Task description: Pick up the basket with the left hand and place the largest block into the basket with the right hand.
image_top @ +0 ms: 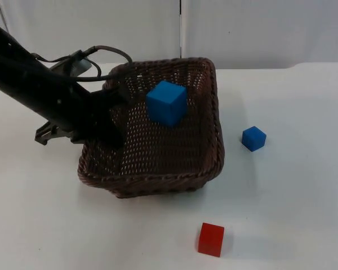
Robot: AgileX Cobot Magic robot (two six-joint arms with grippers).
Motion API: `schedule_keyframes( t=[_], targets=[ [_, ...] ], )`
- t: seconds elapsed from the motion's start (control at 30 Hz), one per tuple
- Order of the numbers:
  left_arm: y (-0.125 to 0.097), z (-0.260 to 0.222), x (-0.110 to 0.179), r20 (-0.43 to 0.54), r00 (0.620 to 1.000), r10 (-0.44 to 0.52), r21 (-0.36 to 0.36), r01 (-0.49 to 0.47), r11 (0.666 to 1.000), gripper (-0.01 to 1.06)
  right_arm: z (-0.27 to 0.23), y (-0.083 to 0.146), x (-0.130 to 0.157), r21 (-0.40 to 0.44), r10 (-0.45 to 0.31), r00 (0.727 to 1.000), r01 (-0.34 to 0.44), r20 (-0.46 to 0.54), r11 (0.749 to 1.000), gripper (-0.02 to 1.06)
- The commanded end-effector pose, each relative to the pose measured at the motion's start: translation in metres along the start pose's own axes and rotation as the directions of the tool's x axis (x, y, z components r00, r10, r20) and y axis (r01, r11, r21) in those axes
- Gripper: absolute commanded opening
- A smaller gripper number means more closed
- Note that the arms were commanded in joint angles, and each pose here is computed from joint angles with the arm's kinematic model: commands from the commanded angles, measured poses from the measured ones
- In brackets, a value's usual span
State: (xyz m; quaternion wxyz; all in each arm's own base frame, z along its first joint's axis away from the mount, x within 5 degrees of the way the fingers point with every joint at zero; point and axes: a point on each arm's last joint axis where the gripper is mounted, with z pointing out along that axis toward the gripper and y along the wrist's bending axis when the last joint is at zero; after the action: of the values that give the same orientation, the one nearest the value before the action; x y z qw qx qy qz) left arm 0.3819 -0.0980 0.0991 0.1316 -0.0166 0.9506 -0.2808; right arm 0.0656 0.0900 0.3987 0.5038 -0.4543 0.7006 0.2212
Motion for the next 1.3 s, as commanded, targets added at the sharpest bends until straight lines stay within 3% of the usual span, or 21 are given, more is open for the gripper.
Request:
schedule_keyframes(
  t=[0.0,0.1,0.13,0.23,0.37,0.87,1.27],
  targets=[
    [-0.006,-0.003,-0.004,0.016,1.0,-0.006,0.026,0.006,1.0,0.12,-0.001,-0.001,-0.001,0.013,-0.007,1.0,0.007,0.021,1.0,0.75],
    [-0.007,-0.003,-0.003,0.011,1.0,-0.006,0.03,0.006,1.0,0.4,-0.001,-0.001,-0.001,0.015,-0.007,1.0,0.007,0.025,1.0,0.75],
    [-0.007,-0.003,-0.003,0.011,1.0,-0.006,0.03,0.006,1.0,0.4,-0.001,-0.001,-0.001,0.015,-0.007,1.0,0.007,0.025,1.0,0.75],
    [-0.008,-0.003,-0.003,0.012,1.0,-0.016,0.039,0.016,0.999,0.7,-0.001,-0.001,-0.001,0.016,-0.007,1.0,0.007,0.027,1.0,0.75],
    [-0.01,-0.004,-0.003,0.007,1.0,-0.023,0.055,0.023,0.998,0.8,-0.001,-0.001,-0.001,0.016,-0.007,1.0,0.007,0.027,1.0,0.75],
    [-0.028,-0.041,-0.009,0.058,0.99,0.13,0.019,-0.132,0.991,0.81,-0.001,-0.001,-0.001,0.016,-0.004,1.0,0.004,0.027,1.0,0.75],
    [-0.032,-0.063,0.007,0.065,0.989,0.134,-0.018,-0.133,0.991,0.81,-0.006,-0.001,-0.002,0.026,-0.01,0.999,0.008,0.053,1.0,0.75]
  ],
)
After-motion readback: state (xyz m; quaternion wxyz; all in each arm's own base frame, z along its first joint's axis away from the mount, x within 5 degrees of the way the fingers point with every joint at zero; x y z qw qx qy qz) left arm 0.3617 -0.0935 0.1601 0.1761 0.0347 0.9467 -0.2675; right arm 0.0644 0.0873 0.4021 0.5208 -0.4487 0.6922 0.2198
